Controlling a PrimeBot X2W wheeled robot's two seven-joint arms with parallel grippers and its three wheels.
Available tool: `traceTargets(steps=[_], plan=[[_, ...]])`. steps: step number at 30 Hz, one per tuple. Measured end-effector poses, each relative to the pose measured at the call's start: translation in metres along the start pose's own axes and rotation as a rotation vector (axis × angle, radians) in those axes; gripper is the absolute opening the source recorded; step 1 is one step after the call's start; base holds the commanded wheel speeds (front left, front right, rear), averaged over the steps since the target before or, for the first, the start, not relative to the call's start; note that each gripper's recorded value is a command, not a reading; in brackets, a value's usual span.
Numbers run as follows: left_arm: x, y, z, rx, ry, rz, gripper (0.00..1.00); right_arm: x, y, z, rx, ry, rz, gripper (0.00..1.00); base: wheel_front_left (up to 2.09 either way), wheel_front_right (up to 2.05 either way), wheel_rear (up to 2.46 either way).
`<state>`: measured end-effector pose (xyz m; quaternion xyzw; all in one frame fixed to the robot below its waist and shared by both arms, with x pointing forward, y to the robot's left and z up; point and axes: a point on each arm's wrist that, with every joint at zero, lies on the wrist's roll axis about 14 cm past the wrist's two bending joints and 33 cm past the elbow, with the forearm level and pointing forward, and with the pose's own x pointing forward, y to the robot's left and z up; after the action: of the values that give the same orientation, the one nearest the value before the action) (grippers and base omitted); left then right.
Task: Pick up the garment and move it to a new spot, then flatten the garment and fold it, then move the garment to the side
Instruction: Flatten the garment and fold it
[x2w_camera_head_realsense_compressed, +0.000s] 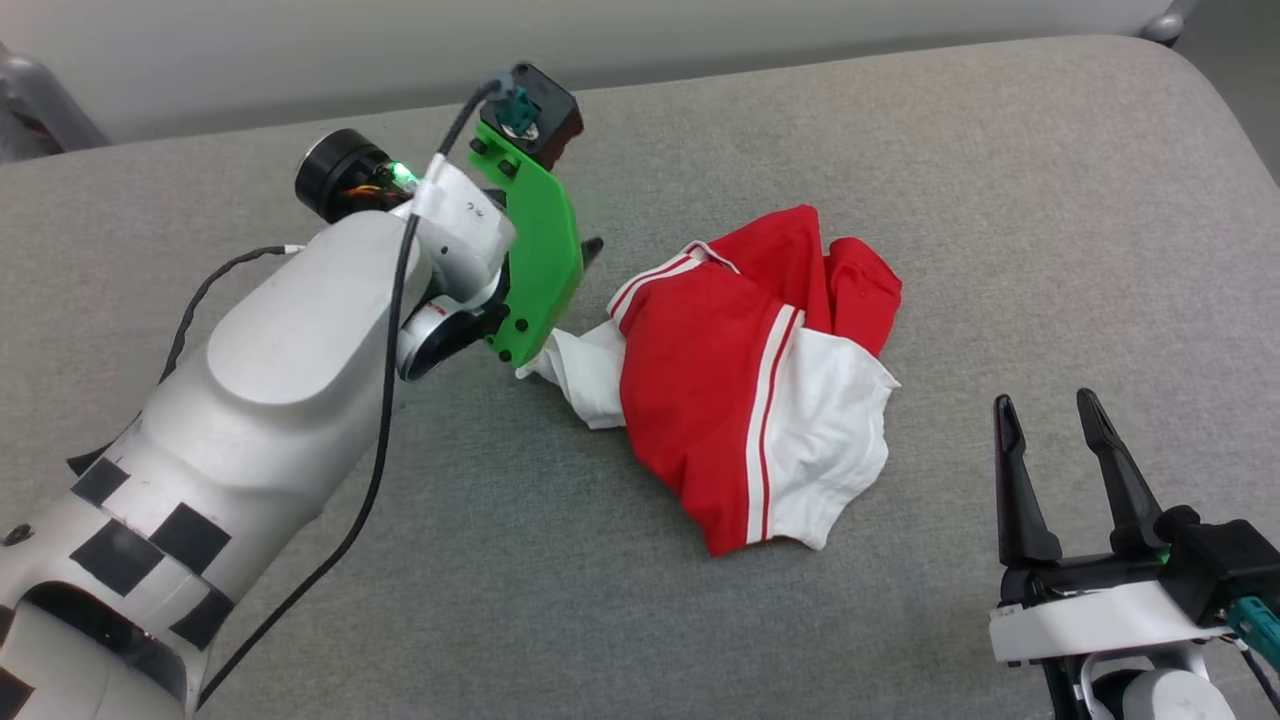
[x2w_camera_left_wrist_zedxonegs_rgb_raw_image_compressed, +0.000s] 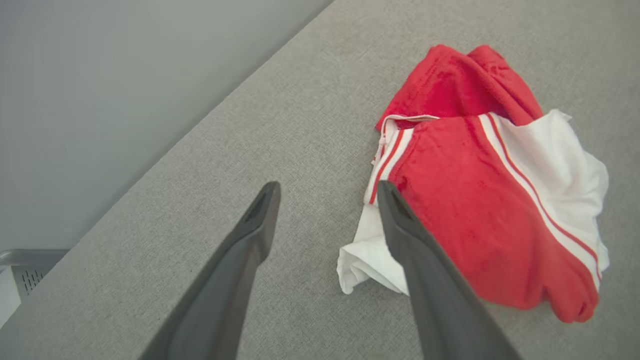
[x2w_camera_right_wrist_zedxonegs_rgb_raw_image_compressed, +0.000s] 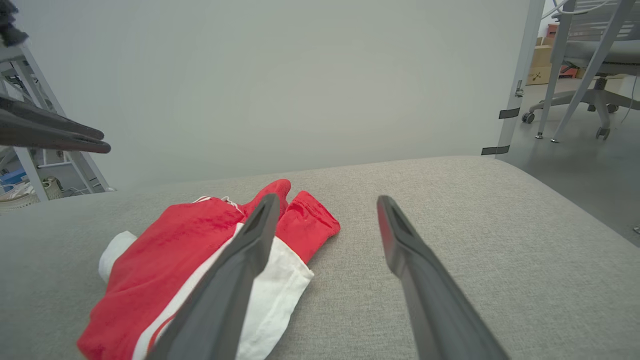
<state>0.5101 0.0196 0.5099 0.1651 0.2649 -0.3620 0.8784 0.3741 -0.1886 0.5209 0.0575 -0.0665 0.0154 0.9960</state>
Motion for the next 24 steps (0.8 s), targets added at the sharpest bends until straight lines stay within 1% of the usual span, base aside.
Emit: traceTargets(steps=[5, 9, 14, 18, 24], plan=[[0.022, -0.013, -0.038, 0.054, 0.198, -0.073, 1.00, 0.003, -0.006, -0.006, 0.001, 0.016, -0.020, 1.00, 0.00, 0.00, 0.00], [0.035, -0.015, -0.075, 0.112, 0.336, -0.094, 1.00, 0.008, -0.011, -0.009, -0.006, 0.022, -0.031, 1.00, 0.00, 0.00, 0.00], [0.050, -0.016, -0.100, 0.116, 0.412, -0.115, 1.00, 0.011, -0.018, -0.014, -0.008, 0.037, -0.051, 1.00, 0.00, 0.00, 0.00], [0.055, -0.023, -0.126, 0.124, 0.510, -0.141, 1.00, 0.012, -0.022, -0.020, -0.012, 0.055, -0.061, 1.00, 0.00, 0.00, 0.00], [0.050, -0.036, -0.137, 0.164, 0.592, -0.195, 1.00, 0.012, -0.025, -0.024, -0.013, 0.065, -0.072, 1.00, 0.00, 0.00, 0.00]])
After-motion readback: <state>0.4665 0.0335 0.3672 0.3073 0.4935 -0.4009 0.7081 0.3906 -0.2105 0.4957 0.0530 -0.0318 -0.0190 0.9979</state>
